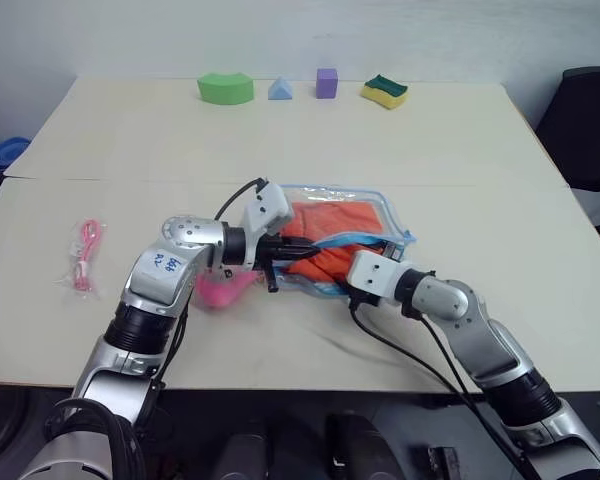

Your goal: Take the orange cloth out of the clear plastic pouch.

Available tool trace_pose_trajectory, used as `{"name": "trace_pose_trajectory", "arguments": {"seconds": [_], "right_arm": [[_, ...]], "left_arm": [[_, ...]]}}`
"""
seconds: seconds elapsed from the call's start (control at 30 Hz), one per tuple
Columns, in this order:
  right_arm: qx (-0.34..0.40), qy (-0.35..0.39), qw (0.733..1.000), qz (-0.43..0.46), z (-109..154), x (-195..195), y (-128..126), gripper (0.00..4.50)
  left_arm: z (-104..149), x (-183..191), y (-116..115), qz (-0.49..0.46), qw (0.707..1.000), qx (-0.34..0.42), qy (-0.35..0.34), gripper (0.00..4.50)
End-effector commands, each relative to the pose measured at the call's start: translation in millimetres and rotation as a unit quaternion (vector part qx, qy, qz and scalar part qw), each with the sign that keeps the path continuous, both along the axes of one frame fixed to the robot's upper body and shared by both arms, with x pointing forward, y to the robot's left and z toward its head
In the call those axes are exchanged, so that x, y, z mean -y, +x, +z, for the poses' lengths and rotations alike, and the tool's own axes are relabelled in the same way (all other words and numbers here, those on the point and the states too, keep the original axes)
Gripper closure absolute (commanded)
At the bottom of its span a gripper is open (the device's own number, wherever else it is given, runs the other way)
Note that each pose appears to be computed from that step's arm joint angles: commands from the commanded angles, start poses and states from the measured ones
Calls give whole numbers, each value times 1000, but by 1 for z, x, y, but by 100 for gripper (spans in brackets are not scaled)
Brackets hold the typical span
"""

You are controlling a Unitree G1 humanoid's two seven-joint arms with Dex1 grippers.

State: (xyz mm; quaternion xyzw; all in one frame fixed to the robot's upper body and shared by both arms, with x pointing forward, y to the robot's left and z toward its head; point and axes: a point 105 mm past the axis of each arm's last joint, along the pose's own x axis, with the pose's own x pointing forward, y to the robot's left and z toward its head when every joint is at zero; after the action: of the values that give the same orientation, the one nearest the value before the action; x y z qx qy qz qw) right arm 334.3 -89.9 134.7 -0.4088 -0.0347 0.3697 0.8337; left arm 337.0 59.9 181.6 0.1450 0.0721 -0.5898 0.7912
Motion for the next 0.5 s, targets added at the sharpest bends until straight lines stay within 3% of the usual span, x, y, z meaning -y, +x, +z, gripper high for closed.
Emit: {"name": "trace_pose_trajectory", "arguments": {"seconds": [0.03,0.27,0.5], "right_arm": [[9,27,999,41,19,-16,-14,44],[-3,25,999,37,12,-22,-9,44],[3,-64,998,0,-18,-11,10,44]], "left_arm": [[11,4,-1,-13,1000,28,-3,450],[13,9,-2,-19,999,29,-8,450],[18,14,-3,-22,999,30,-18,450]]}}
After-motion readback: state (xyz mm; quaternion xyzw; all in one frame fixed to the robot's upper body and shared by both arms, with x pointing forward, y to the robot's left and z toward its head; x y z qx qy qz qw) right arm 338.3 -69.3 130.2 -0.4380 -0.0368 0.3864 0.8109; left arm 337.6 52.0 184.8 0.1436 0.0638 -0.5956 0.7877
